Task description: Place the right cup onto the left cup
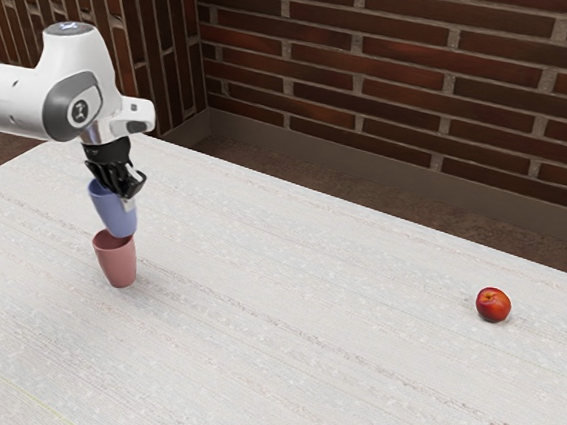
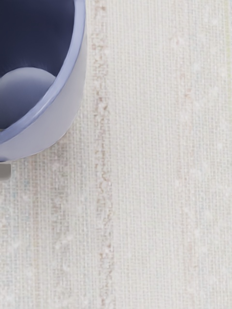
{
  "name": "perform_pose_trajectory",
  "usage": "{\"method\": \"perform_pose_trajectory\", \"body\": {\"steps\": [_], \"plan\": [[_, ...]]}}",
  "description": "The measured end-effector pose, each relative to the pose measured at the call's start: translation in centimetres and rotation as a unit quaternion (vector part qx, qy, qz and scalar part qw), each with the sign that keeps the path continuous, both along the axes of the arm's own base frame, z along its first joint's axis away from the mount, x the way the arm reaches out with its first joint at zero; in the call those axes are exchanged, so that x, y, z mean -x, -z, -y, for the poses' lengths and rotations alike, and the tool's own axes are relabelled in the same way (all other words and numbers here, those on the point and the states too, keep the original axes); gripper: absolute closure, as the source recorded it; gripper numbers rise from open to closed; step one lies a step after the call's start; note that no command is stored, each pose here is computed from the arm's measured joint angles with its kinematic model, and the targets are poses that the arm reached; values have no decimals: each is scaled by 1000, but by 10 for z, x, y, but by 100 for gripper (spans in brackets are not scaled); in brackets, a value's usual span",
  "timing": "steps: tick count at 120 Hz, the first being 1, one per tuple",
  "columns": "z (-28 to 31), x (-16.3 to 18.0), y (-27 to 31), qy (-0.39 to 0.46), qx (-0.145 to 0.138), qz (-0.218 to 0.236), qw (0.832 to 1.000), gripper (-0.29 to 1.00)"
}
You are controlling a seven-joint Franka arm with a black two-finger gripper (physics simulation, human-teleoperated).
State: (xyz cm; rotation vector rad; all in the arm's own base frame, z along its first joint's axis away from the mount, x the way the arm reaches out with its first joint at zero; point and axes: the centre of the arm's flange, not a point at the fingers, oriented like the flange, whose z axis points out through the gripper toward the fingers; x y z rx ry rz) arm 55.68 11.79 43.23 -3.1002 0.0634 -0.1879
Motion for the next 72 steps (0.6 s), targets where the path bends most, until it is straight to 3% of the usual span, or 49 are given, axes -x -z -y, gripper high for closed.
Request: {"method": "perform_pose_trajectory", "body": {"steps": [72], "plan": [[-30,8,10,-28,1,-6,1000,79]]}}
